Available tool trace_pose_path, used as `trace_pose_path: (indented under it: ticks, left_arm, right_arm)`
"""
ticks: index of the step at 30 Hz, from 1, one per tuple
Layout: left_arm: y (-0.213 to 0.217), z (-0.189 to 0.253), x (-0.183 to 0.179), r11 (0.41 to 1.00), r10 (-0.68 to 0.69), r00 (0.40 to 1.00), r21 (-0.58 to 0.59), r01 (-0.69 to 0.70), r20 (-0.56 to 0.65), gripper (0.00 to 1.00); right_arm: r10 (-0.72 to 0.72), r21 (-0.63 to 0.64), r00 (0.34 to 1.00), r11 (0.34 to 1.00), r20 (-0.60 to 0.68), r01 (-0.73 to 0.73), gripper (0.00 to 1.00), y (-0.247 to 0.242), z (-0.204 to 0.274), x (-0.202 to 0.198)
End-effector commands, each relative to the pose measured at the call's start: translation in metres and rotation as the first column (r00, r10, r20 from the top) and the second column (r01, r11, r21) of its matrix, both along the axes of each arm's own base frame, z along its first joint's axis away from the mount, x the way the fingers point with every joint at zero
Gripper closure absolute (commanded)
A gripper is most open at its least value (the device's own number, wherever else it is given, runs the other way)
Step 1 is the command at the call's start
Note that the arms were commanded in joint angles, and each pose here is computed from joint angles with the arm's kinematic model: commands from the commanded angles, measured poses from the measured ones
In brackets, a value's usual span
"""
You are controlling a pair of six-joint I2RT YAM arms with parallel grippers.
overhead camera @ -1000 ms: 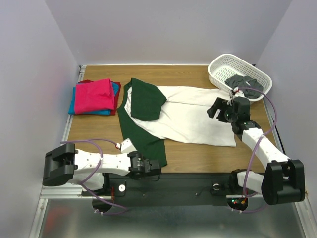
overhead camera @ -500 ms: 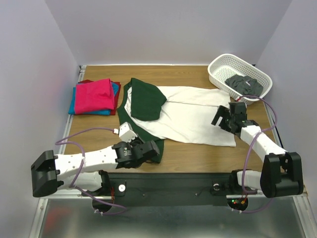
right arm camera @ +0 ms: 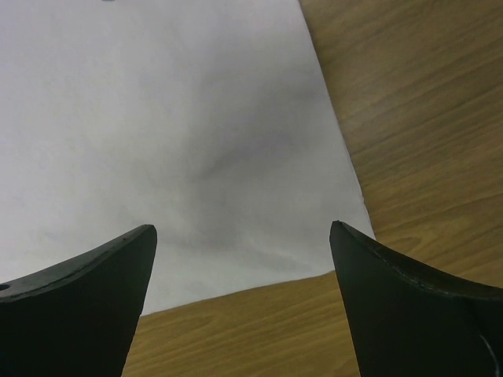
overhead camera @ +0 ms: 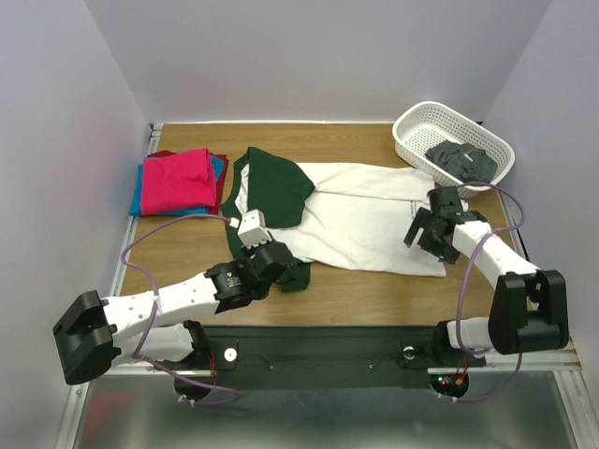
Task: Fold and stack the t-shirts
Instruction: Fold the tshirt
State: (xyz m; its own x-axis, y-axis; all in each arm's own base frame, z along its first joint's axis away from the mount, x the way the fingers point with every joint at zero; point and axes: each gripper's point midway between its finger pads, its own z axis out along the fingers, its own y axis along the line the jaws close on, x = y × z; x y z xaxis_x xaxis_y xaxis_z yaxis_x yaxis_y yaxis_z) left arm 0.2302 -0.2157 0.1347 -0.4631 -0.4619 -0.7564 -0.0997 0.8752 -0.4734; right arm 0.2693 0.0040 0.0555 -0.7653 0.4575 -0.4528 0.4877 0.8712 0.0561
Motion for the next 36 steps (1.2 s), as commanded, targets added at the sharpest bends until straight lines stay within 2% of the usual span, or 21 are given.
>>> trace_pose_path:
  ticks: [1, 6, 16, 25, 27, 31, 36]
  left_arm:
    - [-0.013, -0.003, -0.001, 0.993, -0.113, 0.993, 0.028, 0.113, 0.021, 1.00]
    - [-0.021, -0.001, -0.002, 0.987, -0.162, 0.986, 0.023, 0.161, 0.034, 1.00]
    - [-0.020, -0.002, -0.001, 0.985, -0.170, 0.985, 0.043, 0.169, 0.036, 1.00]
    - [-0.025, -0.004, -0.001, 0.980, -0.198, 0.980, 0.043, 0.197, 0.030, 1.00]
    - [-0.025, -0.003, -0.002, 0.980, -0.197, 0.980, 0.033, 0.196, 0.031, 1.00]
    - [-0.023, -0.003, -0.003, 0.981, -0.194, 0.980, 0.025, 0.193, 0.033, 1.00]
    - [-0.021, 0.000, -0.004, 0.981, -0.195, 0.980, 0.018, 0.195, 0.038, 1.00]
  right_arm:
    - [-0.065, -0.019, 0.990, 0.998, -0.127, 0.063, 0.03, -0.007, -0.012, -0.026]
    - [-0.104, 0.053, 0.970, 0.992, -0.218, 0.118, 0.04, 0.003, -0.031, -0.042]
    - [-0.176, -0.057, 0.966, 0.984, -0.192, 0.168, 0.05, -0.021, -0.009, -0.048]
    - [-0.190, -0.029, 0.953, 0.982, -0.237, 0.188, 0.06, -0.015, -0.020, -0.053]
    - [-0.197, 0.005, 0.951, 0.979, -0.238, 0.204, 0.09, -0.010, -0.024, -0.053]
    - [-0.227, 0.029, 0.945, 0.970, -0.237, 0.240, 0.22, -0.006, -0.031, -0.056]
    - [-0.239, 0.052, 0.939, 0.964, -0.248, 0.259, 0.27, -0.002, -0.040, -0.059]
